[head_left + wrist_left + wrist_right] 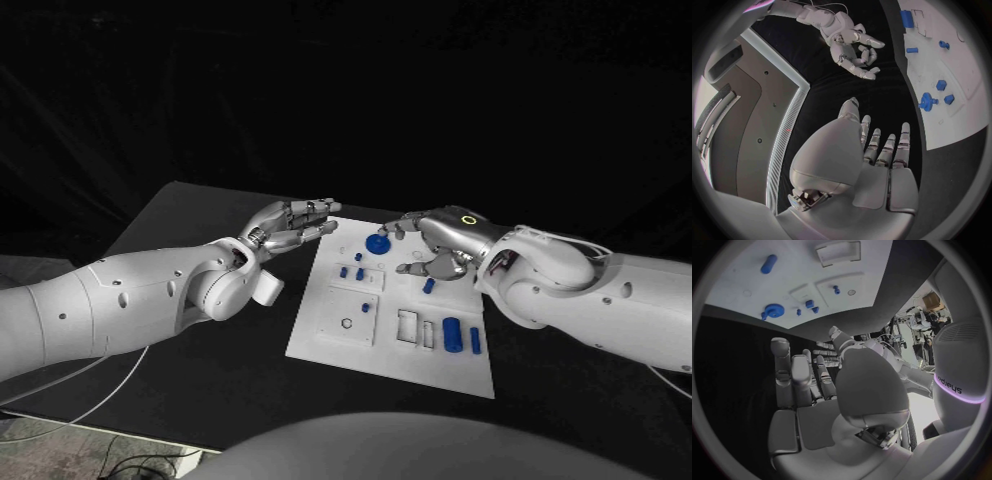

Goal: Assemble the parts on the task board

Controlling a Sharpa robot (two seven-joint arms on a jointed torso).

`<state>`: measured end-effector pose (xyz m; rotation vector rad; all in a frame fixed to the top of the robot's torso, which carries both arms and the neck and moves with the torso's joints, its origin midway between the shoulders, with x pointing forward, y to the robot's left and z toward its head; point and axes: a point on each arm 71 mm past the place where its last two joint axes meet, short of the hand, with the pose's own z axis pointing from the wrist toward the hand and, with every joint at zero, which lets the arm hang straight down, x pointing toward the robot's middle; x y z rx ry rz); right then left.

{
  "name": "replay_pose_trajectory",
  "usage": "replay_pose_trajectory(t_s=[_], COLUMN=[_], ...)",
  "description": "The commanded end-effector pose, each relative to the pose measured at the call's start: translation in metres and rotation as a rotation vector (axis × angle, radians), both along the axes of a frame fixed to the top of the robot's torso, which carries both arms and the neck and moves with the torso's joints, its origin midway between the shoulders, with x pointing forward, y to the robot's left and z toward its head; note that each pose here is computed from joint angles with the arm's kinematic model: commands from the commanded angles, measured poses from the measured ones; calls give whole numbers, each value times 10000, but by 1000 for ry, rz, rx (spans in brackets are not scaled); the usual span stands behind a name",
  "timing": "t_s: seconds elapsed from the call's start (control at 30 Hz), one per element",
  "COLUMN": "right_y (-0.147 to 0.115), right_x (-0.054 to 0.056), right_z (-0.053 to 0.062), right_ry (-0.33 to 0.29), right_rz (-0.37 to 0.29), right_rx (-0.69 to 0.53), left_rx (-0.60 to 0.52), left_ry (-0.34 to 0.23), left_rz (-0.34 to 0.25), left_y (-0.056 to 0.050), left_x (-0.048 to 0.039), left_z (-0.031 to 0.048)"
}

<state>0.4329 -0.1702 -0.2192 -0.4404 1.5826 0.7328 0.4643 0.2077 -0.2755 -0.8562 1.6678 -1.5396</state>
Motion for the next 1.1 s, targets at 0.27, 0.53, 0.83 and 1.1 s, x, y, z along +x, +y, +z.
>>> replay_pose_trajectory(t_s=[0.27, 0.53, 0.83, 1.1], right_y=[-443, -686, -712, -638], right_x=[88, 145, 149, 142], right_z=[18, -227, -566, -730], right_ry=[-4, 46, 144, 187], right_rz=[-62, -129, -151, -142], right_rx=[0, -39, -117, -128], left_rx=[-29, -31, -31, -30], left_ry=[-23, -15, -11, -8], left_rz=[-20, -27, -30, -32], left_y=[-48, -61, -60, -61], left_x=[-21, -29, -34, -34], left_z=[25, 22, 20, 18])
